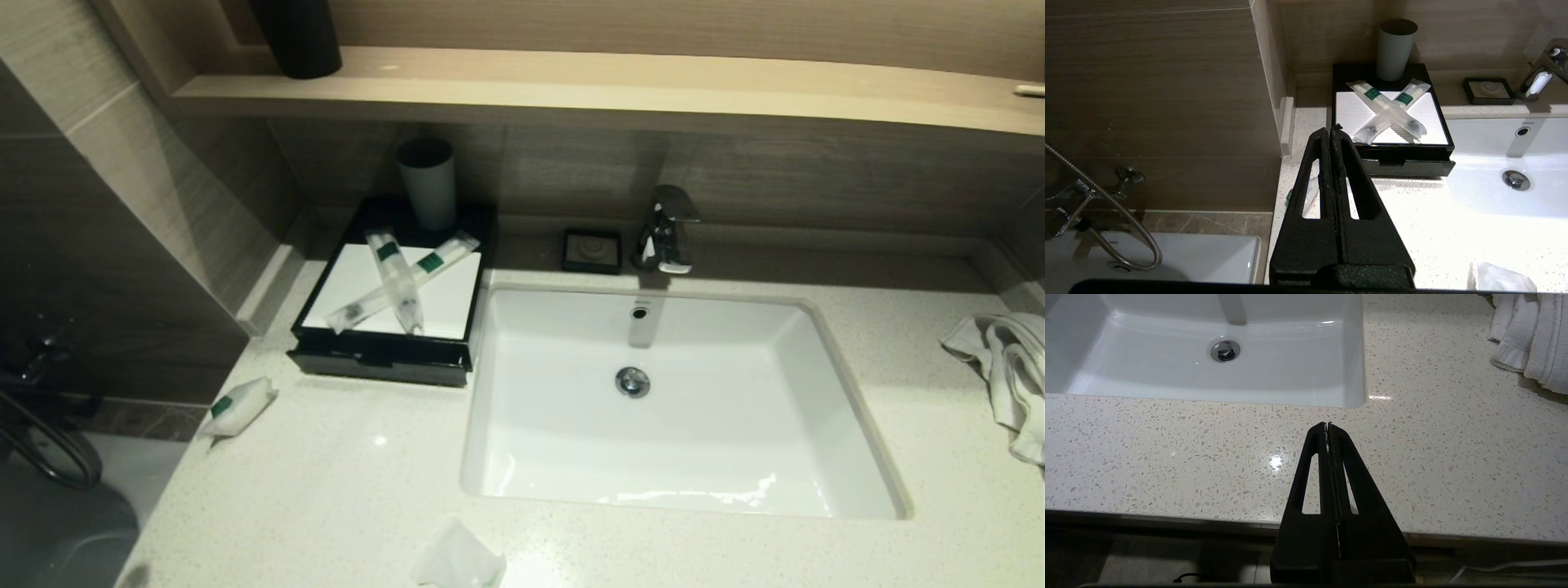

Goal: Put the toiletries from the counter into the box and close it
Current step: Open the drawer

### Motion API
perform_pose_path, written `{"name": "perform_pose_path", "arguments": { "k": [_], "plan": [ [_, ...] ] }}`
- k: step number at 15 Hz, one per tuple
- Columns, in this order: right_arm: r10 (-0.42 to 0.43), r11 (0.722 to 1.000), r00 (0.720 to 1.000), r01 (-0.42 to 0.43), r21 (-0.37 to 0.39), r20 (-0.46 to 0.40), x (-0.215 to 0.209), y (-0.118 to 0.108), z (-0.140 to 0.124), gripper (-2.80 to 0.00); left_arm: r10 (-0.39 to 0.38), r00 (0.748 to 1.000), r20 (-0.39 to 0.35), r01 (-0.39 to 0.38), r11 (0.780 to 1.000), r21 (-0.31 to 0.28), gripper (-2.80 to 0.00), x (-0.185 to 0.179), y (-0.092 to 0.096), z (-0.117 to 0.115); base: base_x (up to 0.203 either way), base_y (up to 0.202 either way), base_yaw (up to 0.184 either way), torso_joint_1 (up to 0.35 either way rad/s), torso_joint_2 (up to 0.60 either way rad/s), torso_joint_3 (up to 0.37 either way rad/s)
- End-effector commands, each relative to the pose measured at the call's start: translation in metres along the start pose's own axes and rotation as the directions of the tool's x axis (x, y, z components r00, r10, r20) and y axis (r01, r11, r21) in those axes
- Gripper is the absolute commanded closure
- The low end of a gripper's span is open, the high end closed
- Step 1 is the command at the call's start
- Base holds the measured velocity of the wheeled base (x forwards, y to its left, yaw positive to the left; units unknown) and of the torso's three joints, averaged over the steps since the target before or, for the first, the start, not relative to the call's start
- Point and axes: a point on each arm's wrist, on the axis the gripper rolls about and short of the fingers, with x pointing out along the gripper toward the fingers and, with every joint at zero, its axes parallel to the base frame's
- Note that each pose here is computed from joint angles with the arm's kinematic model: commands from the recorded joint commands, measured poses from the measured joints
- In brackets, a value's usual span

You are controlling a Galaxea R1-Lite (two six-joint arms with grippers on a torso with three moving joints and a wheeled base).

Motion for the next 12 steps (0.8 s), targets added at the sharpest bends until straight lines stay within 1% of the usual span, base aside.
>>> {"name": "perform_pose_path", "arguments": {
  "k": [1, 7, 12],
  "plan": [
    [0.0, 1.0, 1.0, 0.0, 0.0, 0.0, 0.0, 0.0, 0.0, 0.0, -0.007, 0.997, -0.074, 0.007, 1.0, 0.0, 0.0, 0.028, 0.001, 0.008, 0.0, 0.0, 0.0, 0.0, 0.0, 0.0],
    [0.0, 1.0, 1.0, 0.0, -0.001, 0.001, 0.0, 0.0, 0.0, 0.0, -0.017, 0.991, -0.134, 0.017, 1.0, -0.004, 0.0, 0.083, 0.002, 0.006, 0.0, 0.0, 0.0, 0.0, 0.0, 0.0],
    [0.0, 1.0, 1.0, 0.0, -0.001, 0.001, 0.0, 0.0, 0.0, 0.0, -0.021, 0.993, -0.116, 0.02, 1.0, -0.008, 0.0, 0.129, 0.002, 0.005, 0.0, 0.0, 0.0, 0.0, 0.0, 0.0]
  ]
}}
